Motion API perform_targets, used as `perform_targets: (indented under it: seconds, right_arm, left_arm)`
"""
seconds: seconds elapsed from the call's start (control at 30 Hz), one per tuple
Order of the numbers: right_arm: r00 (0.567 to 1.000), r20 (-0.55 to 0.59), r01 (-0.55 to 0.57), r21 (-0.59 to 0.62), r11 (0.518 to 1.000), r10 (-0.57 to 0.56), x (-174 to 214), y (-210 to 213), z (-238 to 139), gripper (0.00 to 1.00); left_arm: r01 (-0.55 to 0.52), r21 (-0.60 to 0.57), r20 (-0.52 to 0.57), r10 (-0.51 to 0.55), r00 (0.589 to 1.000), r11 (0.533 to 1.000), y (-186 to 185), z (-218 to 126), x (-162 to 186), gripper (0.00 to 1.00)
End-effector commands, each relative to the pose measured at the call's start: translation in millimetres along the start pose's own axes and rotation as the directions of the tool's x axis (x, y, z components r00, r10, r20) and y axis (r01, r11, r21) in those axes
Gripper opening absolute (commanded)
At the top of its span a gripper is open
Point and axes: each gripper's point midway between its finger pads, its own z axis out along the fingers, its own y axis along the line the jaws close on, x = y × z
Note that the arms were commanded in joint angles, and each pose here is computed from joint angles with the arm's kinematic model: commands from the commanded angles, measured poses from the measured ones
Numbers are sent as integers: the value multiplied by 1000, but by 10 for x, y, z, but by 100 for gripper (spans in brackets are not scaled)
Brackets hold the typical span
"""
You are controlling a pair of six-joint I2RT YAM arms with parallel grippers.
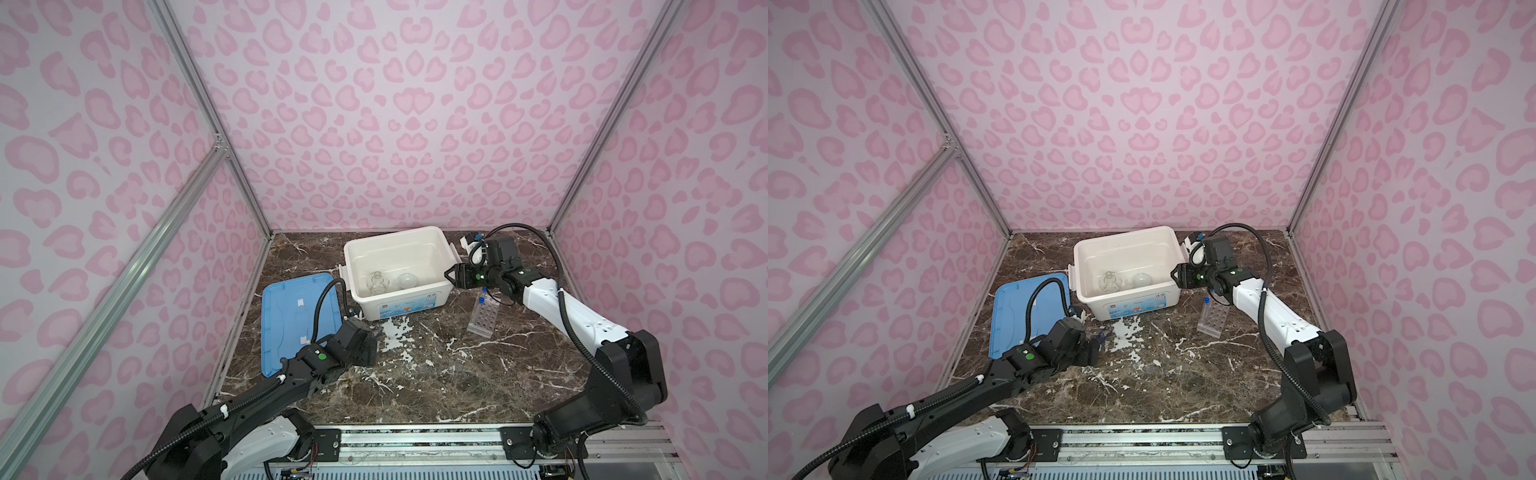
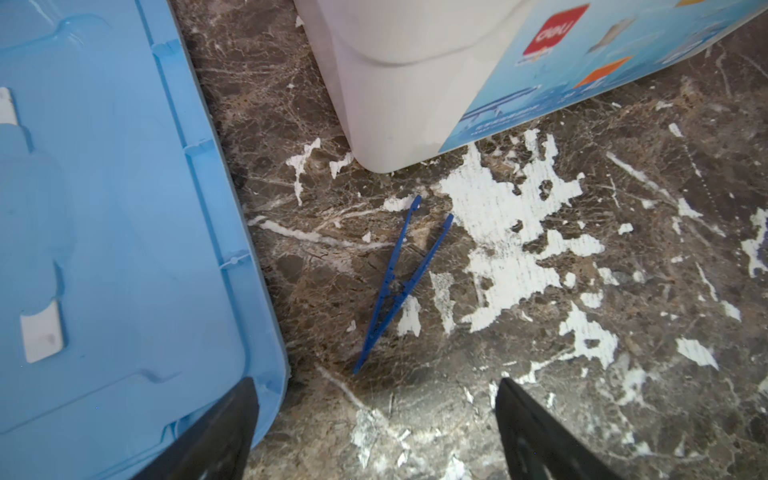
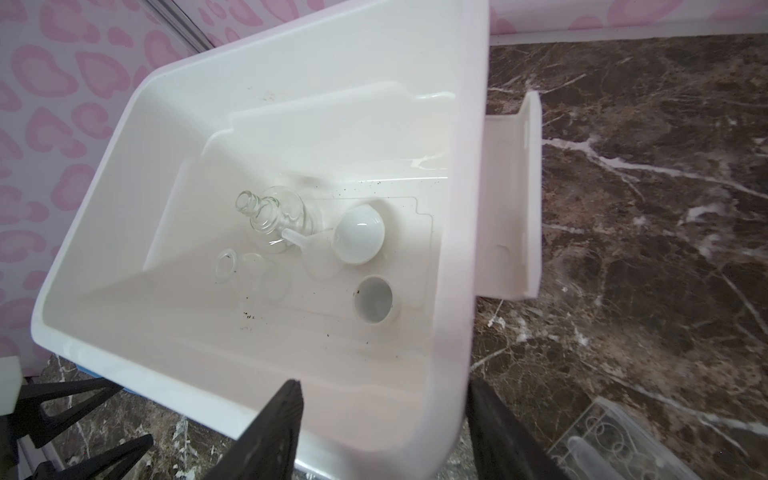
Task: Organize the chemistry lab equipment
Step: 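Move the left gripper down over the blue tweezers beside the bin, then close the left gripper on the blue tweezers and lift them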
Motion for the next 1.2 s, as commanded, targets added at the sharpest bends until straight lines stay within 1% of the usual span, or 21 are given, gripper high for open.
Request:
perform_targets:
  seconds: [0.0,0.13,0.27,0.37,0.47,0.7,0.83,0.9,0.93,1.0,1.07,1.17]
  right_arm:
    - [1000,-1,1,-7,1000,-1,20,1,22,65]
    - [1000,-3,-1,-11,1000,1,26,9,31,65]
    - [1000,-7,-1,-11,1000,1,36,3,40,65]
    - [1000,-4,1,-10,1000,-1,22,3,32,65]
    - [1000,-3,0,-13,1000,0,14,10,32,65]
    - [1000,-3,4,-15,1000,-4,-2,19,27,65]
    - [1000,-3,4,-15,1000,-4,1,15,32,65]
    - [1000,-5,6,-13,1000,-6,5,14,32,65]
    - [1000,-5,5,-11,1000,-6,7,11,31,65]
    - [1000,-3,8,-10,1000,-8,-1,12,21,65]
    - [1000,-1,7,-10,1000,-7,-6,10,16,65]
    - [1000,5,9,-8,1000,-8,-22,7,4,65]
  left_arm:
    - [-16,37,13,16,1000,999,-121,58,-85,87]
    - [-42,28,-21,43,999,999,-157,182,-50,81]
    - [-66,21,-40,66,997,998,-186,272,-46,77]
    - [-84,21,-64,85,994,996,-224,345,-42,70]
    - [-92,-12,-91,90,992,996,-192,431,0,68]
    - [-105,-38,-138,99,986,994,-178,542,64,56]
    - [-102,-20,-159,98,982,995,-221,588,110,47]
    - [-107,-16,-181,102,978,994,-227,618,164,39]
    - [-107,-11,-189,103,977,994,-235,629,184,37]
    - [-107,-5,-206,104,973,994,-249,651,220,37]
    - [-108,4,-219,106,970,994,-262,661,250,32]
    - [-114,14,-231,114,966,993,-286,667,284,30]
